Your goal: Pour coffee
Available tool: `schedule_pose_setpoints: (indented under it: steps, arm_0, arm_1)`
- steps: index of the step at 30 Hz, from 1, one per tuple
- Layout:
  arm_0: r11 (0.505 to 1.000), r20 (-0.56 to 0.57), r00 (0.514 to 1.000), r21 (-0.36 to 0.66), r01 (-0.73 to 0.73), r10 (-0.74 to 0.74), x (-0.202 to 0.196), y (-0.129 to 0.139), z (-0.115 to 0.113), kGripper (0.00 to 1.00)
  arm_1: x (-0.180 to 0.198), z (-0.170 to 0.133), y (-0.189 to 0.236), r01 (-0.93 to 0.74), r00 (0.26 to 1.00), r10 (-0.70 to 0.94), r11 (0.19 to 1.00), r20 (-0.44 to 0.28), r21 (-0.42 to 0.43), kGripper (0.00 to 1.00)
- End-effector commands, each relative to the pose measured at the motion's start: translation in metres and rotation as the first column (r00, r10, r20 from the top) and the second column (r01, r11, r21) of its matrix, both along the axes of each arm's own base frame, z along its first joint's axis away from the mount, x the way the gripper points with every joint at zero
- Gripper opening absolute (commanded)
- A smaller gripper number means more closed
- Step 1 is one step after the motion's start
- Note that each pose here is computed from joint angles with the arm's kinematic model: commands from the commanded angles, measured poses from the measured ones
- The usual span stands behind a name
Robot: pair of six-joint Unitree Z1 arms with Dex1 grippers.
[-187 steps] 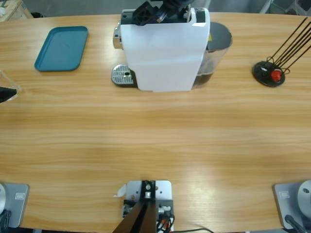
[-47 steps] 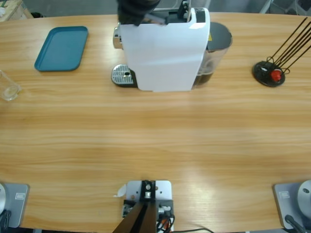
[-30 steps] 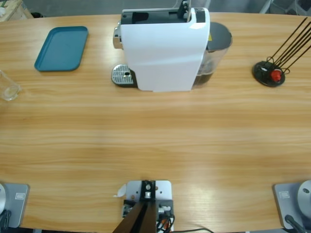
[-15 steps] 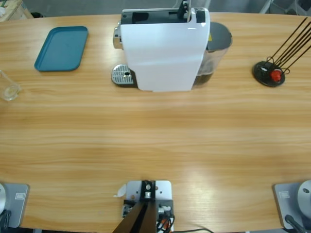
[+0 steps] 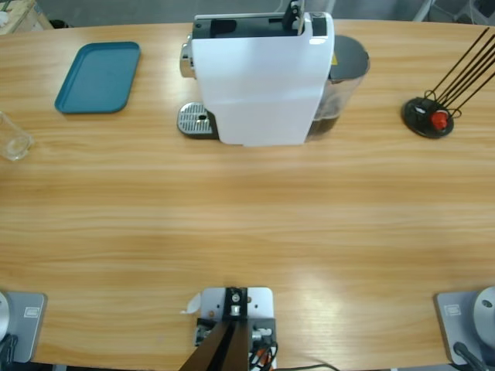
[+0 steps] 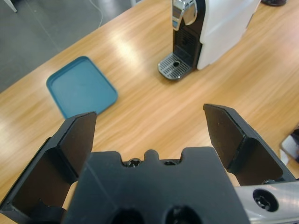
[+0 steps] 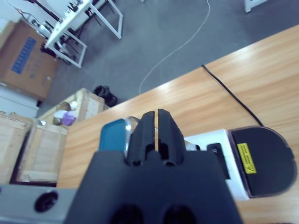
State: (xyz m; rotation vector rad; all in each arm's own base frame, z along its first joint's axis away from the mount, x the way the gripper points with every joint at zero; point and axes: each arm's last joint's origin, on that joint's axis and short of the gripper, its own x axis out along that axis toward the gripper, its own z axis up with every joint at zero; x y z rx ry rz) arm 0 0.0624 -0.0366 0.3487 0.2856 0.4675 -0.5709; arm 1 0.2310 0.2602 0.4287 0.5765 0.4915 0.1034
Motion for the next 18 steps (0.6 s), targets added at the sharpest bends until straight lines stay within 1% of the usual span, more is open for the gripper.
schedule_pose_setpoints:
  steps: [1, 5, 7, 10, 18]
  arm_0:
    - [0.999, -0.048, 0.998, 0.024, 0.045, -0.044, -0.006, 0.000, -0.018, 0.991]
    - [0.999, -0.043, 0.998, 0.021, 0.044, -0.044, -0.007, 0.001, -0.018, 0.991]
    - [0.999, -0.041, 0.998, 0.020, 0.044, -0.044, -0.008, 0.002, -0.018, 0.991]
    - [0.999, -0.037, 0.998, 0.018, 0.044, -0.044, -0.010, 0.003, -0.019, 0.991]
    - [0.999, -0.037, 0.998, 0.017, 0.044, -0.044, -0.013, 0.004, -0.022, 0.991]
  arm_1:
    - [-0.008, -0.022, 0.028, -0.034, 0.999, 0.034, 0.999, -0.028, -0.002, 0.000]
    - [-0.003, -0.034, 0.043, -0.087, 0.995, 0.088, 0.996, -0.056, 0.015, 0.000]
    - [0.003, -0.048, 0.054, -0.107, 0.991, 0.106, 0.994, -0.087, -0.003, 0.000]
    - [0.013, -0.065, 0.071, -0.136, 0.984, 0.134, 0.991, -0.117, -0.008, 0.000]
    - [0.024, -0.088, 0.091, -0.146, 0.979, 0.138, 0.989, -0.148, -0.041, 0.000]
